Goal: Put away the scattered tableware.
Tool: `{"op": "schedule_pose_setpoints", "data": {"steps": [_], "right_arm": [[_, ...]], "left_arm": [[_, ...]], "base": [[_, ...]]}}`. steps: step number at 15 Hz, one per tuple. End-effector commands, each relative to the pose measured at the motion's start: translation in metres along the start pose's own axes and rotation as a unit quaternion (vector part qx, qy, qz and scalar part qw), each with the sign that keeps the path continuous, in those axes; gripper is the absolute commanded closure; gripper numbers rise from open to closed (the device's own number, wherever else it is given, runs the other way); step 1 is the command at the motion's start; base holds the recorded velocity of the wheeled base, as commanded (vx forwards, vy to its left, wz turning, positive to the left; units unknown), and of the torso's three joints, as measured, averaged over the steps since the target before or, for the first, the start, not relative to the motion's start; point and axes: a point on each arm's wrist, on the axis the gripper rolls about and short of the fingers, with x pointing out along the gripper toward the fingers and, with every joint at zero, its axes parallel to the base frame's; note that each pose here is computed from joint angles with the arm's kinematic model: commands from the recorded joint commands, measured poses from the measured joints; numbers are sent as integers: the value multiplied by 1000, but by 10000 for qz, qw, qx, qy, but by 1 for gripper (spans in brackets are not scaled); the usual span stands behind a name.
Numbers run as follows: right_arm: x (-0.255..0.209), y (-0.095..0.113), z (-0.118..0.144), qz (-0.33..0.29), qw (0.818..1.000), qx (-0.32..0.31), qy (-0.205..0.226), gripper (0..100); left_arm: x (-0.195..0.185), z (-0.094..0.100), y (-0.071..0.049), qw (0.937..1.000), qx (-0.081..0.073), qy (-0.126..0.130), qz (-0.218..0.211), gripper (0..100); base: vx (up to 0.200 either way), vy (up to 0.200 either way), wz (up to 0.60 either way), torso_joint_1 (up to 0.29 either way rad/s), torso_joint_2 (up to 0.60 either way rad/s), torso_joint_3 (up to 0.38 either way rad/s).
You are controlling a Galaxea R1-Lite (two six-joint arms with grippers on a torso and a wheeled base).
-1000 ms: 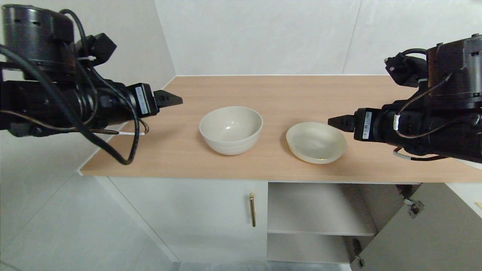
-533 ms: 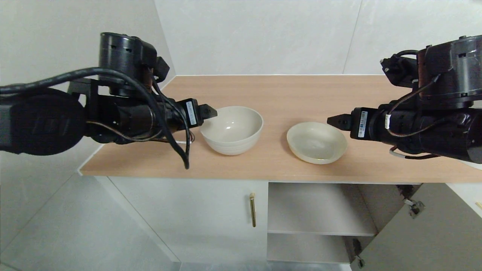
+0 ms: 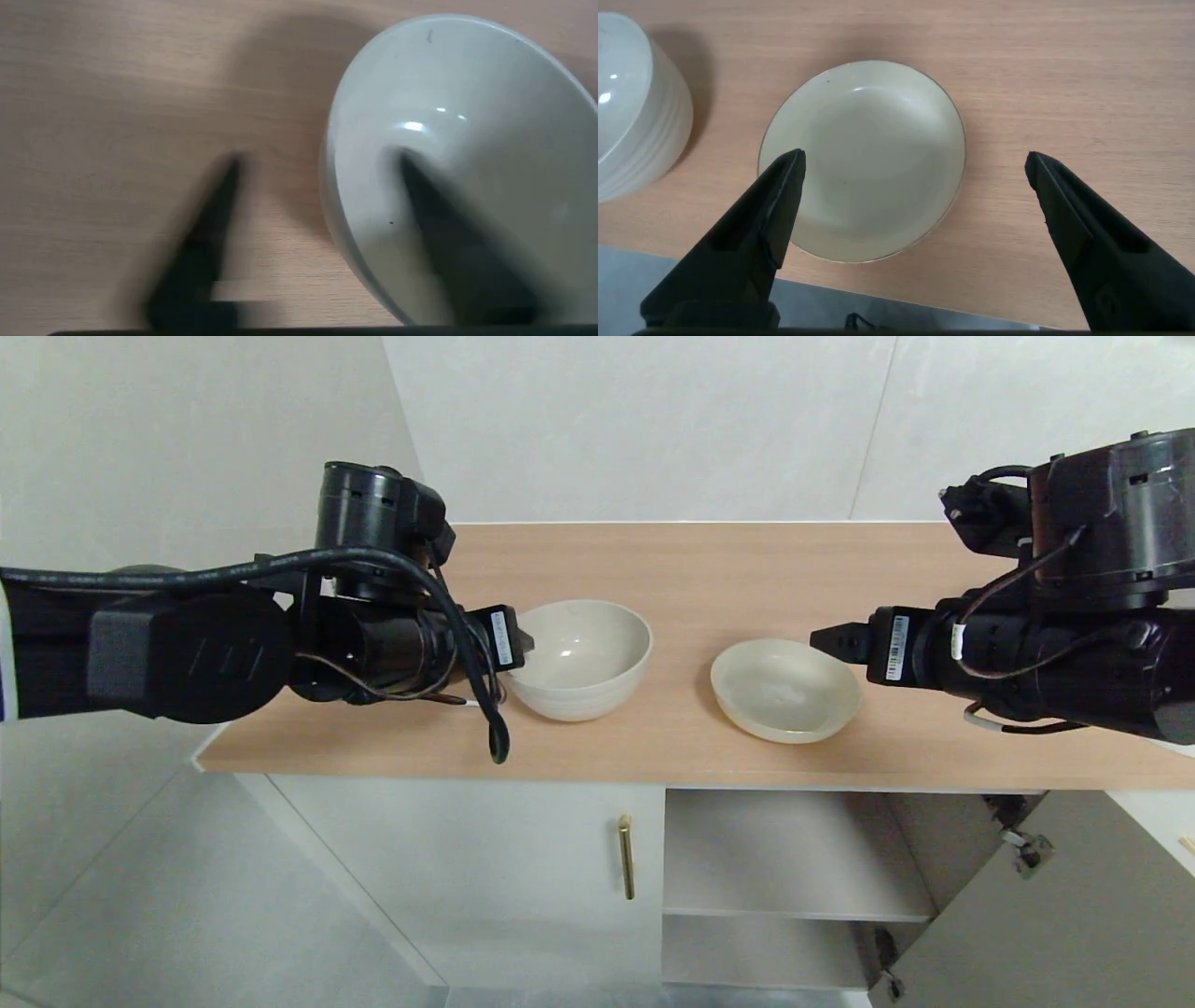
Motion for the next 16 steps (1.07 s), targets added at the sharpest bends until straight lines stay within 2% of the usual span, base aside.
{"op": "schedule_pose_setpoints", "data": {"steps": [1, 4, 7, 10, 15, 16], "right_arm": [[2, 0, -1, -10, 10000, -20, 37, 0], [16, -3, -6, -182, 9997, -28, 150, 0], [33, -7, -10, -359, 9990, -39, 263, 0], [55, -8, -20, -680, 9967, -114, 418, 0], [70, -10, -25, -838, 9951, -135, 513, 0], [70, -10, -25, -832, 9951, -127, 515, 100]], "left_arm": [[-3, 1, 0, 10000, -7, -17, -10, 100], [-30, 8, 4, 9997, -59, -213, -141, 100], [-54, 10, 6, 9969, -118, -447, -643, 100], [-66, 8, 9, 9933, -98, -543, -1018, 100], [-75, 9, 11, 9922, -111, -618, -1073, 100], [-76, 10, 11, 9921, -113, -632, -1079, 100]], "base": [[0, 0, 0, 0, 0, 0], [0, 0, 0, 0, 0, 0], [0, 0, 0, 0, 0, 0], [0, 0, 0, 0, 0, 0], [0, 0, 0, 0, 0, 0], [0, 0, 0, 0, 0, 0]]}}
